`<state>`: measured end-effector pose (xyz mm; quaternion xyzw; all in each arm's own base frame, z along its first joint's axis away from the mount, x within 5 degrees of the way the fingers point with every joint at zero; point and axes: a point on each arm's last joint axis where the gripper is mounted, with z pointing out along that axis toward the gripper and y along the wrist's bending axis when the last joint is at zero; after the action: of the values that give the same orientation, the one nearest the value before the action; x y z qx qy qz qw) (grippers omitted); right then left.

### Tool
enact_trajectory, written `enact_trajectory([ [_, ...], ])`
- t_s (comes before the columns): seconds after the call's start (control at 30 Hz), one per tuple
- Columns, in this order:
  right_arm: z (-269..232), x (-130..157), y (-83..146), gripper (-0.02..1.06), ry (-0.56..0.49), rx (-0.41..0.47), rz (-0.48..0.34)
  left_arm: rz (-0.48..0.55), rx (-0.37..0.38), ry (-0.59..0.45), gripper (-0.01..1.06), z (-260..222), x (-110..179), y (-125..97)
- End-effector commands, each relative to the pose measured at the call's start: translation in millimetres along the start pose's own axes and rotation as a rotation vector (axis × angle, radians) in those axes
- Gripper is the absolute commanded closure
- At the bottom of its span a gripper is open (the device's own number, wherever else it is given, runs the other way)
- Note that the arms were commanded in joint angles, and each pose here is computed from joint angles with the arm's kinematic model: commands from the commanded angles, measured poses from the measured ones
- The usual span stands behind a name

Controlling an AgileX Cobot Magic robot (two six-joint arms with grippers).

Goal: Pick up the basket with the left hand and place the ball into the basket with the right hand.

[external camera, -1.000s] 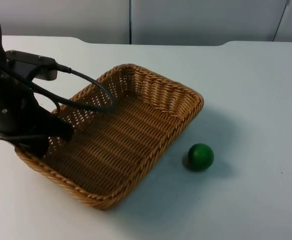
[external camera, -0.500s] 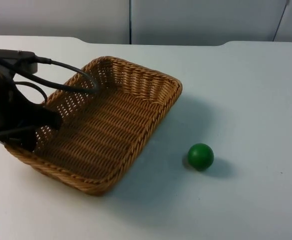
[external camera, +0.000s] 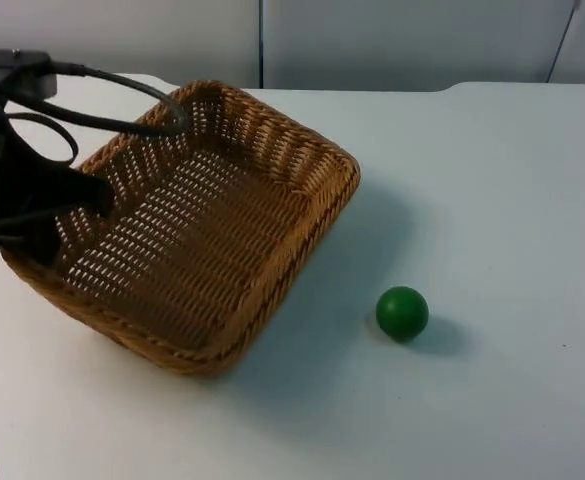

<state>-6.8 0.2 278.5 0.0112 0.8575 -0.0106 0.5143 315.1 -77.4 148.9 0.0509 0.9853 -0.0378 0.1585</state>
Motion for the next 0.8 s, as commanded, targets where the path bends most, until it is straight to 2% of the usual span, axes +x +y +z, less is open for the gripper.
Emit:
enact_trajectory([
  [0.0,1,0,0,1.04,-0.006,0.009,-0.005,-0.02,0.004,0.001,1.05,-8,0,0],
  [0.17,1,0,0,1.04,-0.006,0.009,-0.005,-0.032,0.011,0.02,1.05,-16,3,0],
  [0.57,1,0,0,1.04,-0.006,0.009,-0.005,-0.13,0.077,-0.027,1.05,-28,-1,-3],
  [0.7,1,0,0,1.04,-0.006,0.009,-0.005,-0.208,0.161,-0.037,1.05,-29,-5,6],
  [0.77,1,0,0,1.04,-0.006,0.009,-0.005,-0.215,0.189,-0.041,1.05,-30,-6,8],
])
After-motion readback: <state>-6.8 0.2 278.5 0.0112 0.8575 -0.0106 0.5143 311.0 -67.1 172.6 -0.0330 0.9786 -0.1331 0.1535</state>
